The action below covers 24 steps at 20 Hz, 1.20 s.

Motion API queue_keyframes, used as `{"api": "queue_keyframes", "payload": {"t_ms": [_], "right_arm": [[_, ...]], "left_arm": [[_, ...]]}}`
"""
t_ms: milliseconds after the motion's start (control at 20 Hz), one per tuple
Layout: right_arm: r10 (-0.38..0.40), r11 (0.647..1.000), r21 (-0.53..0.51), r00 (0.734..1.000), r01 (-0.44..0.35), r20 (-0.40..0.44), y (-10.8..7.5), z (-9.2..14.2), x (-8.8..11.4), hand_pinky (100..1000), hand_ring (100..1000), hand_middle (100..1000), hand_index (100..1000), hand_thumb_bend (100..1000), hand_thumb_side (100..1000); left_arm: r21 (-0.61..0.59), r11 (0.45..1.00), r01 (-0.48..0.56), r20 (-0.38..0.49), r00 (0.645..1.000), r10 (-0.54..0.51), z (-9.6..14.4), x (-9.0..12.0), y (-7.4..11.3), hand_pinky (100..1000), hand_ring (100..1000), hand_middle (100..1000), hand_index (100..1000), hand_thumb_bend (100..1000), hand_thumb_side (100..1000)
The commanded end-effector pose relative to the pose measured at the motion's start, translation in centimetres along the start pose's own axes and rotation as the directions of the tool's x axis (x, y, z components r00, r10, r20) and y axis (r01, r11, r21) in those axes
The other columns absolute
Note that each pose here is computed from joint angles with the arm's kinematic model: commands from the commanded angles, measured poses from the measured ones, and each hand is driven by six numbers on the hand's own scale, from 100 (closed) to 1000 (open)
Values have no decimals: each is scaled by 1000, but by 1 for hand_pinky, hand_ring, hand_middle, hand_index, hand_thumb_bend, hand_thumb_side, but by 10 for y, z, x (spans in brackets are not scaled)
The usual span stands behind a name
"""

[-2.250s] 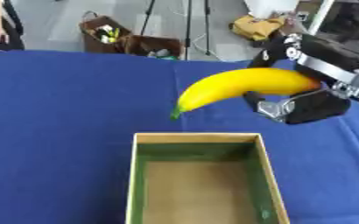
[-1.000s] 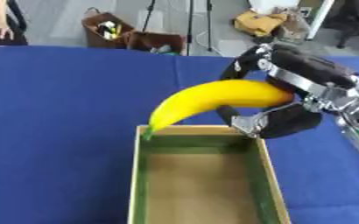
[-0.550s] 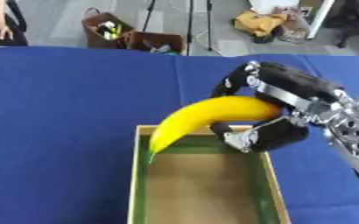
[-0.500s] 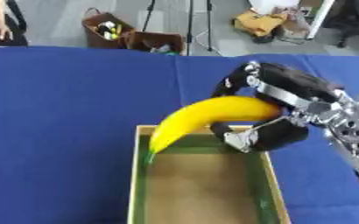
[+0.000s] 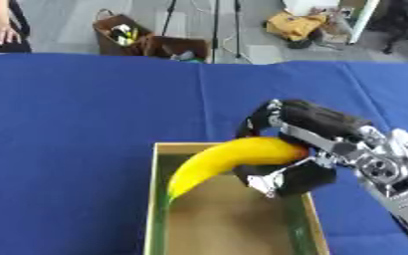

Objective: Pick up objects on the table and place them in the box.

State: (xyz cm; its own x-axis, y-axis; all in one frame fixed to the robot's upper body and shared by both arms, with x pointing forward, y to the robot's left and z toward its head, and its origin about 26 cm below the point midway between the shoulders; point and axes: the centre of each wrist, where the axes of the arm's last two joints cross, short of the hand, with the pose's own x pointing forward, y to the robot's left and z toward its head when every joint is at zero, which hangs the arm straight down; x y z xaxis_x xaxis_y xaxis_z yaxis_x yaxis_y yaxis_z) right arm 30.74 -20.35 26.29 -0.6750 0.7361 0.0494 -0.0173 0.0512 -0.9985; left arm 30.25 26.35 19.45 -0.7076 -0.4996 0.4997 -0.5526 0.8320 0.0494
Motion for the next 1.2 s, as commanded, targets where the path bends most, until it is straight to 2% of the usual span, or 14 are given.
{"api": "queue_keyframes", "payload": {"t_ms": [50, 350, 400, 500, 550, 650, 700, 900, 1050, 1100, 1200], "right_arm": [[43, 999, 14, 999, -43, 3, -2, 2, 1, 723, 753, 470, 591, 100, 472], [94, 993, 72, 995, -95, 24, 1, 2, 3, 746, 782, 539, 667, 100, 460], [103, 991, 86, 994, -105, 28, 1, 2, 4, 758, 792, 580, 701, 100, 445], [121, 985, 122, 992, -124, 33, 2, 3, 4, 774, 806, 621, 734, 180, 435], [129, 981, 140, 991, -132, 34, 2, 3, 4, 785, 815, 649, 754, 268, 429], [144, 975, 167, 989, -148, 33, 2, 3, 3, 797, 826, 678, 771, 336, 423], [150, 972, 177, 988, -153, 33, 1, 4, 3, 814, 847, 723, 814, 485, 396], [167, 967, 192, 986, -169, 29, -3, 5, 1, 823, 864, 767, 852, 718, 383], [166, 973, 159, 986, -169, 34, -8, 6, -1, 822, 863, 767, 851, 759, 403], [164, 977, 132, 986, -167, 36, -12, 6, -2, 820, 860, 763, 847, 791, 435], [158, 984, 73, 987, -161, 41, -19, 8, -4, 819, 859, 763, 846, 791, 457]], "left_arm": [[7, 1000, 10, 25, 1000, -10, -5, 3, 5, 473, 643, 711, 783, 100, 1000], [4, 1000, 7, 23, 1000, -7, -5, 4, 4, 472, 643, 710, 783, 100, 1000], [3, 1000, 6, 23, 1000, -6, -5, 4, 4, 472, 643, 708, 783, 100, 1000], [2, 1000, 7, 24, 1000, -7, -5, 4, 4, 472, 643, 706, 783, 100, 1000], [3, 1000, 7, 24, 1000, -8, -5, 4, 4, 472, 643, 705, 783, 100, 1000], [3, 1000, 8, 24, 1000, -8, -5, 4, 4, 472, 643, 705, 783, 100, 1000], [3, 1000, 8, 24, 1000, -8, -5, 3, 4, 472, 643, 705, 783, 100, 1000], [4, 1000, 10, 22, 1000, -10, -5, 3, 5, 473, 643, 705, 783, 100, 1000], [4, 1000, 11, 22, 1000, -11, -5, 3, 5, 473, 643, 705, 783, 100, 1000], [4, 1000, 11, 22, 1000, -12, -5, 3, 5, 473, 643, 705, 783, 100, 1000], [5, 1000, 11, 22, 1000, -12, -5, 3, 5, 473, 643, 704, 783, 100, 1000]]}}
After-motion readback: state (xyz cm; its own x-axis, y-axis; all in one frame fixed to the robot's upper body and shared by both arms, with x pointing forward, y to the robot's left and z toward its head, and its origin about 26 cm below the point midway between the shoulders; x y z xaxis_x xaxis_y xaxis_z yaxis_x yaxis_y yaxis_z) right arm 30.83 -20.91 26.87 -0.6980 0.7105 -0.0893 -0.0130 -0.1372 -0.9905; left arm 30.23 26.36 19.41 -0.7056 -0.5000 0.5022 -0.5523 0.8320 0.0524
